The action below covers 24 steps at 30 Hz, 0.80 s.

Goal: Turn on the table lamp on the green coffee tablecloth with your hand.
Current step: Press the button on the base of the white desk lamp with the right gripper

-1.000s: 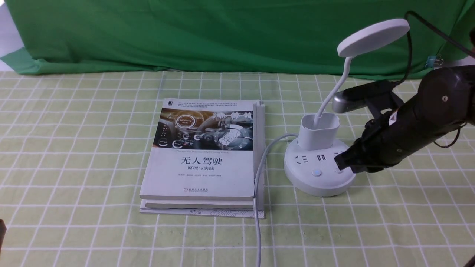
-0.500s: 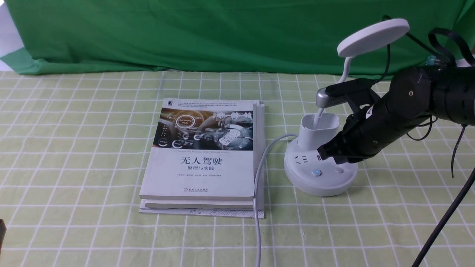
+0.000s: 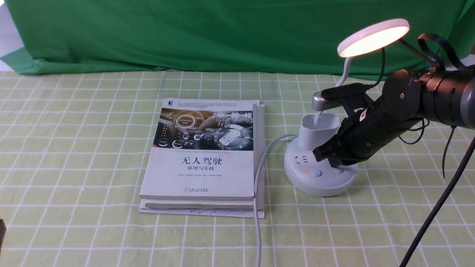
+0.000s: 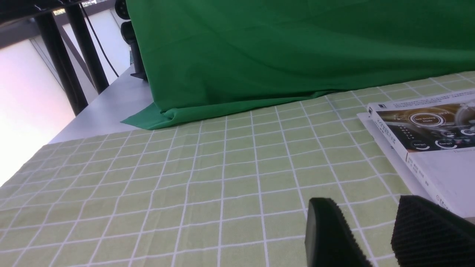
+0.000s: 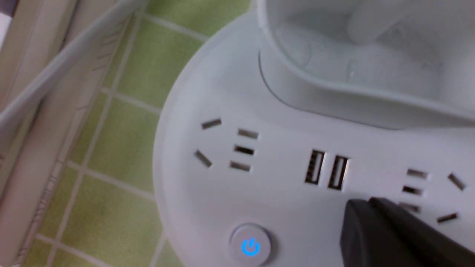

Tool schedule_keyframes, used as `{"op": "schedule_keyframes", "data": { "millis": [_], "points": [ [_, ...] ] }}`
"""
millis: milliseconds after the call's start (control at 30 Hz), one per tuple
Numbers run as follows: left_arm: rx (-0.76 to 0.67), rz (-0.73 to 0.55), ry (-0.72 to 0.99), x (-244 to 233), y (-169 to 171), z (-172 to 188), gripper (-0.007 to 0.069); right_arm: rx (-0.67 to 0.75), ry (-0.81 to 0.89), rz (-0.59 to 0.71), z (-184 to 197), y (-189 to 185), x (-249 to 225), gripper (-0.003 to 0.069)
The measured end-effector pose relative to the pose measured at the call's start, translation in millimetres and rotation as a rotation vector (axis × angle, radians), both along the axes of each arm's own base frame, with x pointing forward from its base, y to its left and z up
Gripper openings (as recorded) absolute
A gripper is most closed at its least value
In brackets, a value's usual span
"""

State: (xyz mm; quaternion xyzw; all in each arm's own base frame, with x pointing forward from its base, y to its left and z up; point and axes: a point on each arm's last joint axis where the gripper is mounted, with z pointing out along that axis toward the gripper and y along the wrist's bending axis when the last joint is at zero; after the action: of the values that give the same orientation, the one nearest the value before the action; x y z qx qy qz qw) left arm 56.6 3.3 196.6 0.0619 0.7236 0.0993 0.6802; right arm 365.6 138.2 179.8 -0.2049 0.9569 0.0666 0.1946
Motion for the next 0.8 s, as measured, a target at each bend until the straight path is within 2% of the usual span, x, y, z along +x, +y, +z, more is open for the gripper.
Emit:
{"op": "schedule_keyframes", "data": {
  "millis": [267,467,800],
  "points": [
    [0.000,0.000,0.000,0.0,0.0,0.0,0.0242,0.007,-0.006,0.009,25.3,-2.8,-11.6,0.0031],
    [0.000,0.000,0.000,0.0,0.0,0.0,0.0242,-0.017,0.073,0.022,22.3,-5.4,-21.0,0.0031],
    [0.000,0.000,0.000,0.0,0.0,0.0,0.0242,0.005,0.042,0.019,39.7,-20.2,-98.3,0.0031]
  ]
}}
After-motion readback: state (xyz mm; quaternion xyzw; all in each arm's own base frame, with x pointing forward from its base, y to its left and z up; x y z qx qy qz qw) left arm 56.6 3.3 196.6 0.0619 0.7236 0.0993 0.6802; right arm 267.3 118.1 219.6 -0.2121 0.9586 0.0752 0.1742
